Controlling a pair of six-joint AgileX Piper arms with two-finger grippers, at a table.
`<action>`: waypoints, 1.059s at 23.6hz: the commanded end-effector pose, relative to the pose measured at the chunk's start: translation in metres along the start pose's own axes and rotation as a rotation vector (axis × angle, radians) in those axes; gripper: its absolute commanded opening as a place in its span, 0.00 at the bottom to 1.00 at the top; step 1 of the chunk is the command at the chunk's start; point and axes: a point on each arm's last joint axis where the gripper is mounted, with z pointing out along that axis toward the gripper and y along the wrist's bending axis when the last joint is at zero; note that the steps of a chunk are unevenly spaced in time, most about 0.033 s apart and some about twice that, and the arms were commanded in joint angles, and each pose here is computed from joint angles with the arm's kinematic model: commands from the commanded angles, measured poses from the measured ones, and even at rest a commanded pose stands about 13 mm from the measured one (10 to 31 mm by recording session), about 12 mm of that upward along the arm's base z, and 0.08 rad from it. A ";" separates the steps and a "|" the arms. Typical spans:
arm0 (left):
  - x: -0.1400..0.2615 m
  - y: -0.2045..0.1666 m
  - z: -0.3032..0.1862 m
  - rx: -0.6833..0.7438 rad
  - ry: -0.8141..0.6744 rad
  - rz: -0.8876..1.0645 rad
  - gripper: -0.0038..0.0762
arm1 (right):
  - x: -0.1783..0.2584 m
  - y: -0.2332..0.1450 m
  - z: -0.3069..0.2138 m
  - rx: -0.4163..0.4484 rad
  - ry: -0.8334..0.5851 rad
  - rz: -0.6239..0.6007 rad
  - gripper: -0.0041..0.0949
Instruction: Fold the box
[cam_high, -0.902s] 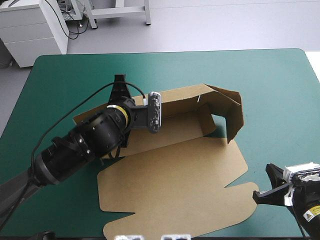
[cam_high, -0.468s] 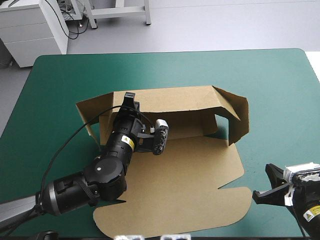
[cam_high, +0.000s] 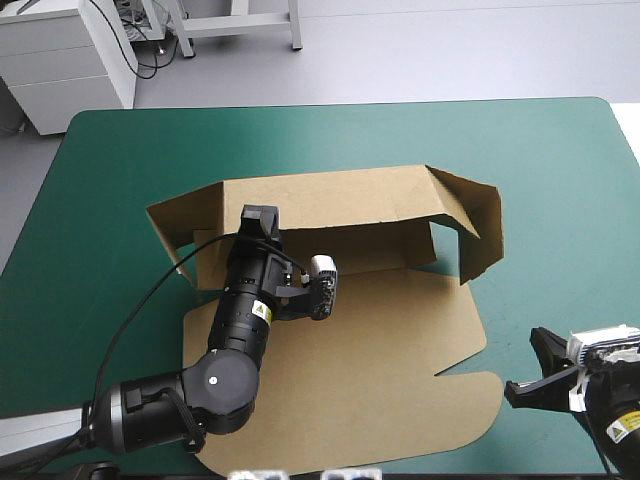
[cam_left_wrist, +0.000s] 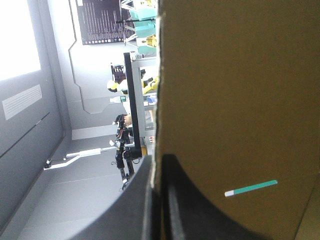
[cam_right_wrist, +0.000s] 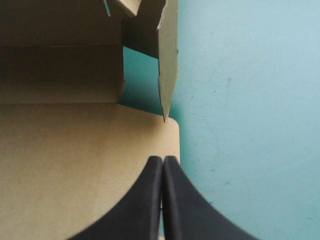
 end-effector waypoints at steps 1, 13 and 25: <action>0.007 0.013 -0.007 -0.091 0.005 -0.066 0.04 | -0.016 0.001 -0.003 0.004 -0.088 0.028 0.03; 0.006 -0.009 -0.007 -0.208 -0.051 -0.031 0.04 | -0.018 -0.001 0.006 0.004 -0.041 0.060 0.03; 0.007 -0.009 -0.007 -0.210 -0.046 -0.073 0.04 | -0.158 -0.006 0.085 -0.007 0.140 -0.013 0.03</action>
